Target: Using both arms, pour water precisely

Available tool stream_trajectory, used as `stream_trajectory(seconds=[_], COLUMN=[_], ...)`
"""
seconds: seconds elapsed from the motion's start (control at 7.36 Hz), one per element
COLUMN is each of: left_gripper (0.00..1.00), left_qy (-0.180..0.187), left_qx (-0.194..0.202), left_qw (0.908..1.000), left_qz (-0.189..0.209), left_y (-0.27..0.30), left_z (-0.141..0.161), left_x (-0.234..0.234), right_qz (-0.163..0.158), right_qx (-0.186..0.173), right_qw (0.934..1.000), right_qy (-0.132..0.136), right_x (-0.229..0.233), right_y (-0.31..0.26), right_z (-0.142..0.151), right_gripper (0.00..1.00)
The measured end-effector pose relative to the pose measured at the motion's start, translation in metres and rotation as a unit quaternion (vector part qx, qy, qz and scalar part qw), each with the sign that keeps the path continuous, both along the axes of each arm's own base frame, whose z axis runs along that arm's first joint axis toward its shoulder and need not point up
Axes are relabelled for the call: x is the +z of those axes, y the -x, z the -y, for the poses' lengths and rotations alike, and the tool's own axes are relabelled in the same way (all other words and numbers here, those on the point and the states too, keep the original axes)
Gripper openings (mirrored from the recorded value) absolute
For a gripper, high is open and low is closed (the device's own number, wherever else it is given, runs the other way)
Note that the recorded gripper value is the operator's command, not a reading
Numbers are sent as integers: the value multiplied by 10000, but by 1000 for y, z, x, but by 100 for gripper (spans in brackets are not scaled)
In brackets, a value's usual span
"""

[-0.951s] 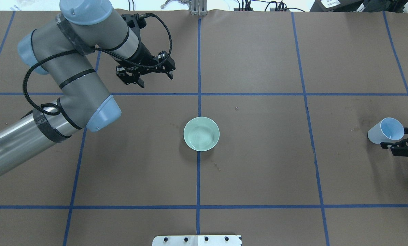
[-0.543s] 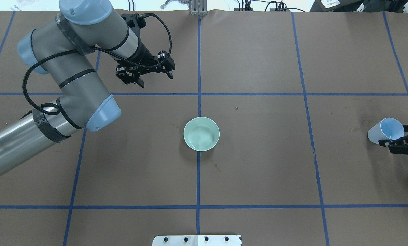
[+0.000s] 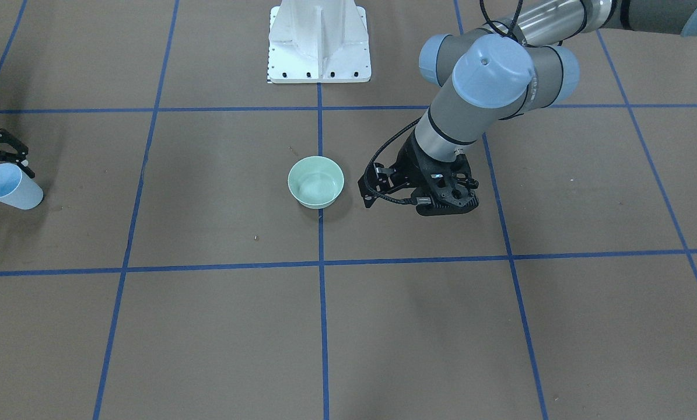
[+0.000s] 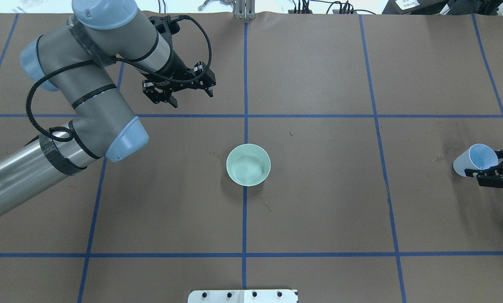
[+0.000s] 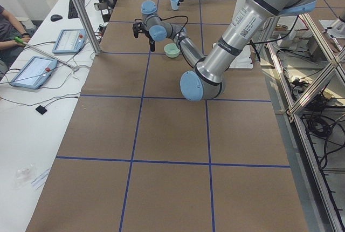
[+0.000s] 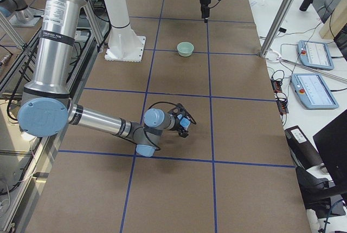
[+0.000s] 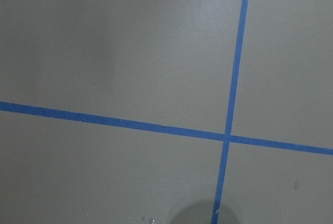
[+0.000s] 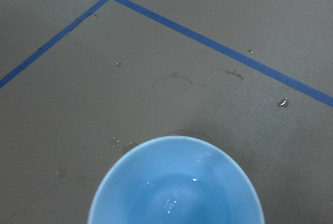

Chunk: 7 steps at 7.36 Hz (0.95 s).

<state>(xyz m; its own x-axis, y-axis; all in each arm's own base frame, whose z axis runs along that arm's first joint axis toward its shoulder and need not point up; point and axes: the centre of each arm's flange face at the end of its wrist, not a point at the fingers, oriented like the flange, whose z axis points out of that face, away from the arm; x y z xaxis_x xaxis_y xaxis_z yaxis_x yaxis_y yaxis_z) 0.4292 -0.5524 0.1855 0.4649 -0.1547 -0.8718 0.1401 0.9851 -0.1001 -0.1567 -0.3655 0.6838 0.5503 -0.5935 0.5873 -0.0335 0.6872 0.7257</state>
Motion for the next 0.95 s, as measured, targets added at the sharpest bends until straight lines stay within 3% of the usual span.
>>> stream_trajectory(seconds=[0.95], left_gripper=[100], left_qy=[35], left_qx=[-29], left_qw=[10000], left_qz=[34], left_y=[13], left_z=[-6], left_x=[-13], right_qz=[155], right_qx=[185], right_qw=[9992], right_qy=[-332], right_x=[9], right_y=[3], right_z=[-10], right_gripper=[98])
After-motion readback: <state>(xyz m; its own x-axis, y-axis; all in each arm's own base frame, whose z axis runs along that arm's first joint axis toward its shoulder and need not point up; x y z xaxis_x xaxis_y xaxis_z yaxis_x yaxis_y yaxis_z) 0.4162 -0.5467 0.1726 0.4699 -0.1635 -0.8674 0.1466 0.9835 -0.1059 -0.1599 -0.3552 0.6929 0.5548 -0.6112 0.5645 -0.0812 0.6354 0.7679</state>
